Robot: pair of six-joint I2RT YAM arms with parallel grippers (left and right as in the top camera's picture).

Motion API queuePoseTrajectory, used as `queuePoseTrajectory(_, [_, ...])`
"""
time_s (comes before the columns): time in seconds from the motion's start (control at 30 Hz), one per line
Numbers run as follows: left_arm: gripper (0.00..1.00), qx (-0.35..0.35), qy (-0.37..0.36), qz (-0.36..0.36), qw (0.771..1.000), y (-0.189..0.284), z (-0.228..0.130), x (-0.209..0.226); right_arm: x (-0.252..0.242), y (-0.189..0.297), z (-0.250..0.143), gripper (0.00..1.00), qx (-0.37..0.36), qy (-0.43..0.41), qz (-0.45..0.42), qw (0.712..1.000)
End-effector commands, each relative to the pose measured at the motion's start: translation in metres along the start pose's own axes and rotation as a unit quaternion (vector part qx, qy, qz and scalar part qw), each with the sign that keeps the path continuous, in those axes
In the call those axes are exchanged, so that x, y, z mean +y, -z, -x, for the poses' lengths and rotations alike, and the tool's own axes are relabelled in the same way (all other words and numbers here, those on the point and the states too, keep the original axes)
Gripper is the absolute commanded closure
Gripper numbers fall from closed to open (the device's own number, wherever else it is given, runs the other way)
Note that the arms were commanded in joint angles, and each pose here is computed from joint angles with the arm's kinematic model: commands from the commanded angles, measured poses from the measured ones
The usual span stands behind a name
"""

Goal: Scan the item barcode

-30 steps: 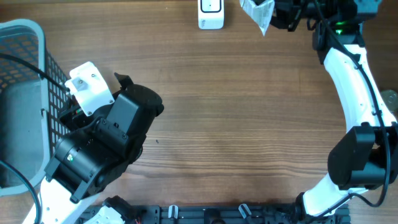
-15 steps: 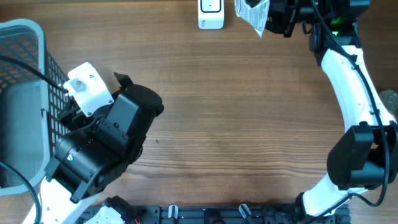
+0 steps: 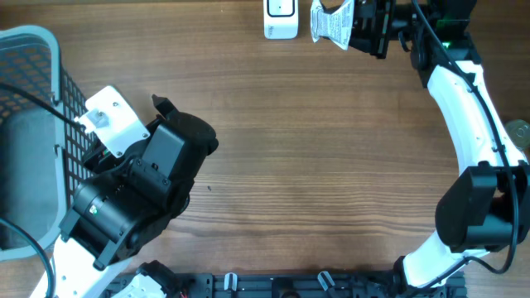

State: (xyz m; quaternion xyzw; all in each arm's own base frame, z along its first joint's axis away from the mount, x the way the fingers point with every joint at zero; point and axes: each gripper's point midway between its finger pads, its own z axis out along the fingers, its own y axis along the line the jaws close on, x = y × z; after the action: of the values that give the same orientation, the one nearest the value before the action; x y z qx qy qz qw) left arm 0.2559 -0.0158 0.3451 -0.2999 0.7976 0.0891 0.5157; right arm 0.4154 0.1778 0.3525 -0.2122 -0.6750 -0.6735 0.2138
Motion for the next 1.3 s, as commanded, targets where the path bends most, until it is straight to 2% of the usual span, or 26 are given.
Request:
queuePoseTrajectory(0.0, [0.00,0.015,0.038,-0.010,0.999,0.000,-0.005,-0.004,-0.009,0.002,0.011,0.95,0.014,-0.019,-0.007,1.000])
queuePoseTrajectory(0.17, [0.00,0.038,0.053,-0.022,0.998,0.001,-0.013,-0.009,-0.022,0.002,0.031,0.95,0.010,-0.081,-0.005,0.997])
queuePoseTrajectory(0.27, [0.00,0.038,0.052,-0.021,0.998,0.001,-0.013,-0.009,-0.024,0.001,0.038,0.95,0.008,-0.062,-0.004,0.998])
queuePoseTrajectory(0.33, [0.00,0.038,0.052,-0.021,0.998,0.001,-0.013,-0.009,-0.019,0.001,0.041,0.95,-0.001,0.022,0.000,1.000])
queuePoseTrajectory(0.4, [0.00,0.038,0.051,-0.021,0.998,0.000,-0.013,-0.009,-0.008,0.003,0.035,0.95,0.000,0.145,0.000,0.989])
queuePoseTrajectory(0.5, [0.00,0.038,0.050,-0.020,0.998,0.000,-0.013,-0.010,0.002,0.003,0.016,0.95,0.020,0.308,-0.011,0.951])
queuePoseTrajectory(0.63, [0.00,0.038,0.045,-0.016,0.998,-0.002,-0.015,-0.011,0.015,0.003,-0.008,0.95,0.018,0.504,-0.014,0.864])
queuePoseTrajectory(0.7, [0.00,0.038,0.040,-0.013,0.998,-0.003,-0.016,-0.012,0.018,0.003,-0.021,0.95,0.017,0.585,-0.015,0.811])
queuePoseTrajectory(0.77, [0.00,0.039,0.032,-0.011,0.999,-0.005,-0.017,-0.014,0.018,0.003,-0.030,0.95,0.016,0.636,-0.016,0.771])
queuePoseTrajectory(0.9, [0.00,0.042,0.000,-0.006,0.999,-0.008,-0.021,-0.017,0.018,0.001,-0.038,0.95,0.015,0.672,-0.013,0.741])
queuePoseTrajectory(1.0, [0.00,0.039,-0.008,0.003,0.999,-0.012,-0.023,-0.019,0.016,-0.001,-0.046,0.96,0.018,0.726,-0.015,0.687])
queuePoseTrajectory(1.03, [0.00,0.038,-0.010,0.005,0.999,-0.013,-0.023,-0.019,0.015,-0.001,-0.047,0.96,0.018,0.734,-0.015,0.678])
queuePoseTrajectory(1.13, [0.00,0.037,-0.016,0.011,0.999,-0.016,-0.025,-0.022,0.015,-0.001,-0.046,0.96,0.018,0.728,-0.015,0.686])
queuePoseTrajectory(1.2, [0.00,0.037,-0.014,0.010,0.999,-0.016,-0.026,-0.023,0.016,-0.001,-0.043,0.96,0.018,0.711,-0.014,0.703])
queuePoseTrajectory(1.27, [0.00,0.034,-0.005,0.004,0.999,-0.017,-0.024,-0.028,0.017,-0.001,-0.039,0.96,0.019,0.679,-0.014,0.733])
